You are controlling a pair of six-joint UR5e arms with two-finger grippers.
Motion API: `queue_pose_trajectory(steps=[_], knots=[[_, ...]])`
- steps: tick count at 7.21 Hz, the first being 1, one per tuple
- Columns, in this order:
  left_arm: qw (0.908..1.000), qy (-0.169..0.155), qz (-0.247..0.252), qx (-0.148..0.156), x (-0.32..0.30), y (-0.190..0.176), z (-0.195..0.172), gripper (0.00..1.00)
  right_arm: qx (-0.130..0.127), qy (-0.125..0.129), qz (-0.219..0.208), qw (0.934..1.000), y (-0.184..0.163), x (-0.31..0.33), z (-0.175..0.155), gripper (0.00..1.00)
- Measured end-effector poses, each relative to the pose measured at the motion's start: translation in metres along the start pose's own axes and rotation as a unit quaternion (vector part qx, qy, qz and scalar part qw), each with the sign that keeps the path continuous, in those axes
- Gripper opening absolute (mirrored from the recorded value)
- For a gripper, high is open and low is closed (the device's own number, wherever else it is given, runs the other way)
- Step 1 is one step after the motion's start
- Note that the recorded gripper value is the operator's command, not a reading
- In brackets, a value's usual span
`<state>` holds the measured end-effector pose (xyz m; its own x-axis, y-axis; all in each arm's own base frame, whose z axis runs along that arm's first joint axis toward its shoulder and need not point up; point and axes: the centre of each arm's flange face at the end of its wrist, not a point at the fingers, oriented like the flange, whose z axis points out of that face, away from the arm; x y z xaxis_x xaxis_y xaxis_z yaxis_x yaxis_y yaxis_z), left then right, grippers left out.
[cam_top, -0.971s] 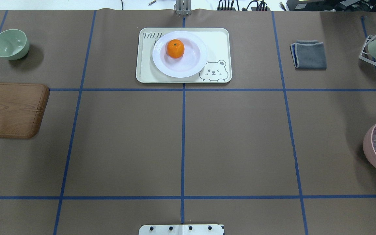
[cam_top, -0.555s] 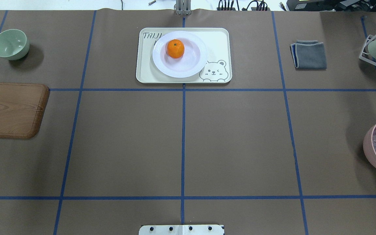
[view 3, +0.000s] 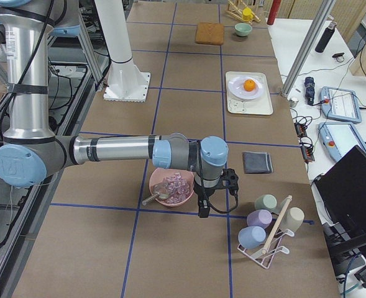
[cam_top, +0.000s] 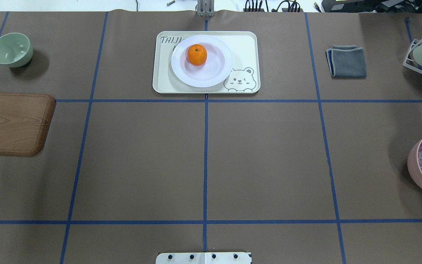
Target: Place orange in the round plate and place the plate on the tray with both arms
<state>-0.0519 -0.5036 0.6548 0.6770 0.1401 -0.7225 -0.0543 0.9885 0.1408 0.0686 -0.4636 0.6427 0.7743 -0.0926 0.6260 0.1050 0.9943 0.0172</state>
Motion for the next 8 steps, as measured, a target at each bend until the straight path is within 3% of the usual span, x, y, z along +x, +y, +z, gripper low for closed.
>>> queue_pose_trajectory(steps=[4, 8], knots=[[0.9996, -0.029, 0.0, -0.001, -0.0049, -0.0005, -0.0014, 0.99, 0.0, -0.002, 0.002, 1.0, 0.0012, 0.0019, 0.0003, 1.0], [0.9995, -0.033, -0.002, -0.001, -0.0065, 0.0014, -0.0007, 0.99, 0.003, -0.003, 0.006, 1.0, 0.0031, 0.0043, -0.0024, 1.0]])
